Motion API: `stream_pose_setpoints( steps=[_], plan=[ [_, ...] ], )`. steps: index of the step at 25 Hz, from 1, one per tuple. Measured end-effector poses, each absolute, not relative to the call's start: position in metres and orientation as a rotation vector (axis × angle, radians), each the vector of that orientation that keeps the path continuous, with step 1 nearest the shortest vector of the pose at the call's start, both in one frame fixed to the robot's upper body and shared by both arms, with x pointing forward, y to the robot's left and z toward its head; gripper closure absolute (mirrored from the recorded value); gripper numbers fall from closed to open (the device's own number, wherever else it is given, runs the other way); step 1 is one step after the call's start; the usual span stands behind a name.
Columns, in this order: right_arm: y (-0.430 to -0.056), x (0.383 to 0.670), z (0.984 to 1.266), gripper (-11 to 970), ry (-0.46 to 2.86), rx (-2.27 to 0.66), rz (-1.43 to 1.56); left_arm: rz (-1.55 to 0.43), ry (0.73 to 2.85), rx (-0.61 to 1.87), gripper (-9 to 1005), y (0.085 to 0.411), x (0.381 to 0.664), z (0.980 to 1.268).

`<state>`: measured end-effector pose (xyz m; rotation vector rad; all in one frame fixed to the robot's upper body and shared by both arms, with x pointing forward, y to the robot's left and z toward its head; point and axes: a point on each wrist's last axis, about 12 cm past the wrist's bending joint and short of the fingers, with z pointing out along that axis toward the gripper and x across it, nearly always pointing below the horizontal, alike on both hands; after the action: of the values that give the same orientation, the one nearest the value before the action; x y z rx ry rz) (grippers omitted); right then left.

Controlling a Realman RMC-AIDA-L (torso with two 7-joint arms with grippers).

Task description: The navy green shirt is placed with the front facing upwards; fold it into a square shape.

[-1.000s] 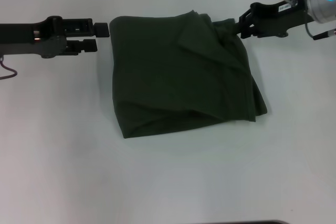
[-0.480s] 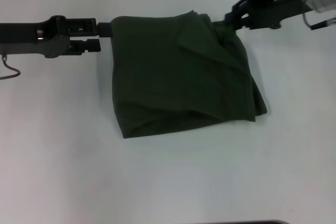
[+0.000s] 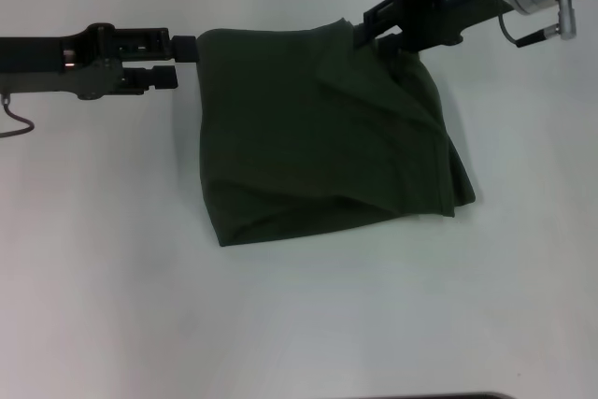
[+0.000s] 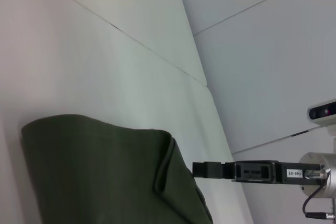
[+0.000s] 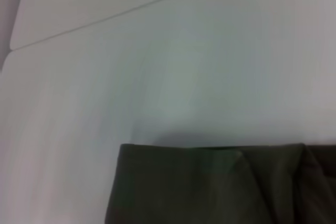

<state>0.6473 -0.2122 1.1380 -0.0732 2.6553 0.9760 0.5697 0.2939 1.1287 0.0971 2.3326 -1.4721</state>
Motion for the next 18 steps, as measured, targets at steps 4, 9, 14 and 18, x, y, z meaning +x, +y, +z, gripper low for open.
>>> stream_pose_setpoints(
  steps=[4,9,14,18],
  plan=[
    [-0.204,0.644,1.137,550,2.684,-0.111,0.997,-1.472,2.330,0.094,267,0.294,0.570,1.129],
    [-0.194,0.636,1.139,497,2.716,-0.162,1.074,-1.469,2.328,0.095,267,0.294,0.571,1.129],
    [-0.177,0.628,1.132,498,2.744,-0.250,1.080,-1.466,2.327,0.094,267,0.294,0.571,1.129],
    [-0.168,0.625,1.125,499,2.783,-0.330,1.005,-1.469,2.327,0.096,266,0.294,0.571,1.129]
  ],
)
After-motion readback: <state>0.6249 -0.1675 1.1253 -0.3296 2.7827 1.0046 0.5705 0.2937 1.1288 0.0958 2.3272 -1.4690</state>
